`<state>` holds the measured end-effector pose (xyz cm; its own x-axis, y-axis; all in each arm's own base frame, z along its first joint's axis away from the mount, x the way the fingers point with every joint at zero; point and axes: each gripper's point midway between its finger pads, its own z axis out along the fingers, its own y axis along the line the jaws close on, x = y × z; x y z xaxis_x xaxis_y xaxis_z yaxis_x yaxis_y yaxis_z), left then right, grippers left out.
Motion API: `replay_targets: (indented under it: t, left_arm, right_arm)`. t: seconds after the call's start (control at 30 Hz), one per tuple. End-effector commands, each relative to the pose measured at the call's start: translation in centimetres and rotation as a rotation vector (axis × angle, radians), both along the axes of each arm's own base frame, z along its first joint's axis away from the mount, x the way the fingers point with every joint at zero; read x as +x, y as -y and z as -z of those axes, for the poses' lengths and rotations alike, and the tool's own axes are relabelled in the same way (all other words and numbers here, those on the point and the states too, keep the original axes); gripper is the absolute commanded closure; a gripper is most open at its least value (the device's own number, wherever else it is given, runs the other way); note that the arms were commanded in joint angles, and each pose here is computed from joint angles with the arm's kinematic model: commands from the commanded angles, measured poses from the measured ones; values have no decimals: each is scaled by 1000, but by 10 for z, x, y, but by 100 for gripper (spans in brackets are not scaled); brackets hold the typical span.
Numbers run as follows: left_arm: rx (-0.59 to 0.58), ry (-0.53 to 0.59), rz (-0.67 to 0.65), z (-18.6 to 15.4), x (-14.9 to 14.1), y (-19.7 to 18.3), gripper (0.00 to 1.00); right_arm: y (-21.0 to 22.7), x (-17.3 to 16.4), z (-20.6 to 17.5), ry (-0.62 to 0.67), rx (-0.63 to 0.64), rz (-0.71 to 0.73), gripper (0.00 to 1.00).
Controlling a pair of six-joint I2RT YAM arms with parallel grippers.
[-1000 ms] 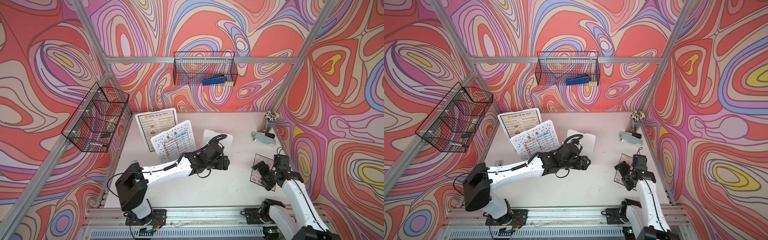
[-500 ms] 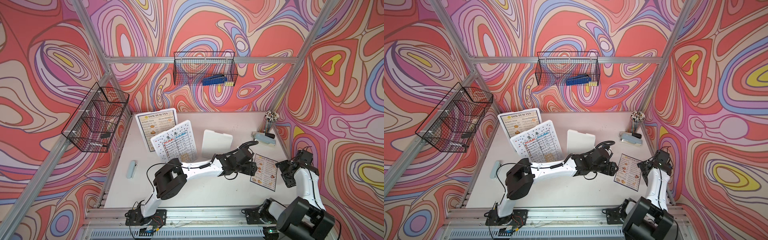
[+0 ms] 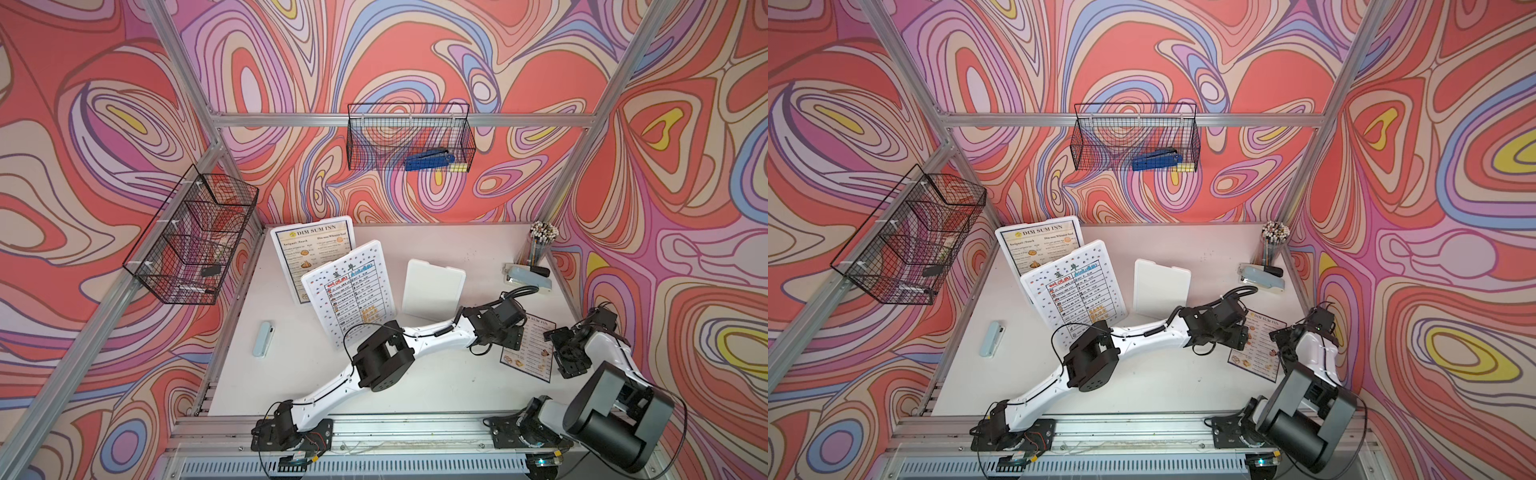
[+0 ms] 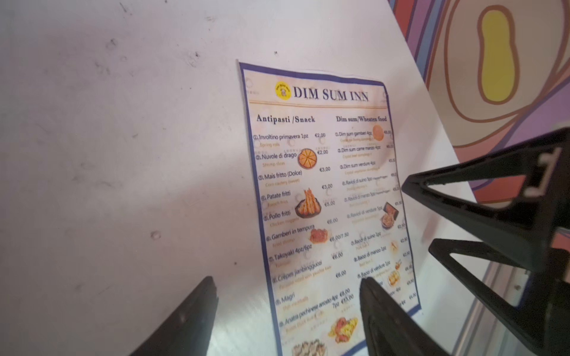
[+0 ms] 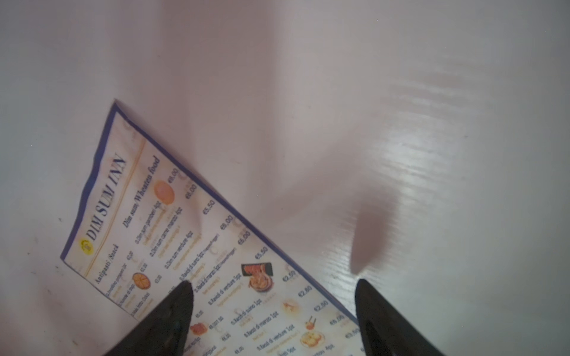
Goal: Insert the menus into the narrow rack
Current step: Pick up the menu from the center of the board.
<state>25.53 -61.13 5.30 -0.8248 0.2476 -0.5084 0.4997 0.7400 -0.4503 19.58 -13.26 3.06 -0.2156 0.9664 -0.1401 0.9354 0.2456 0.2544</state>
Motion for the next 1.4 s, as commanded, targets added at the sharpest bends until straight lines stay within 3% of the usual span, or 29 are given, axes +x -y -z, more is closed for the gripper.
replay_targets:
  t: [0.0,0.33,0.97,1.13,1.2,1.27,1.37]
  left_arm:
    - [70,2,-16,18,6,-7,27]
    - [42,-82,2,41,8,1,30]
    - [-23,-217,27,61,4,8,40]
    - [-33,-240,6,62,13,4,48]
    - [-38,-247,-12,62,18,0,54]
    - [-50,-260,-27,62,22,-3,66]
    - [-49,-260,-43,58,30,-11,70]
  right_arm:
    - [4,5,1,30,-15,1,16]
    - [-8,13,25,47,65,-51,19]
    - [-57,49,34,88,136,-234,21]
    - [-57,49,32,93,130,-240,21]
    - [-58,49,32,94,132,-241,21]
    - [-59,50,32,97,133,-248,23]
    - [-62,53,30,117,146,-273,26]
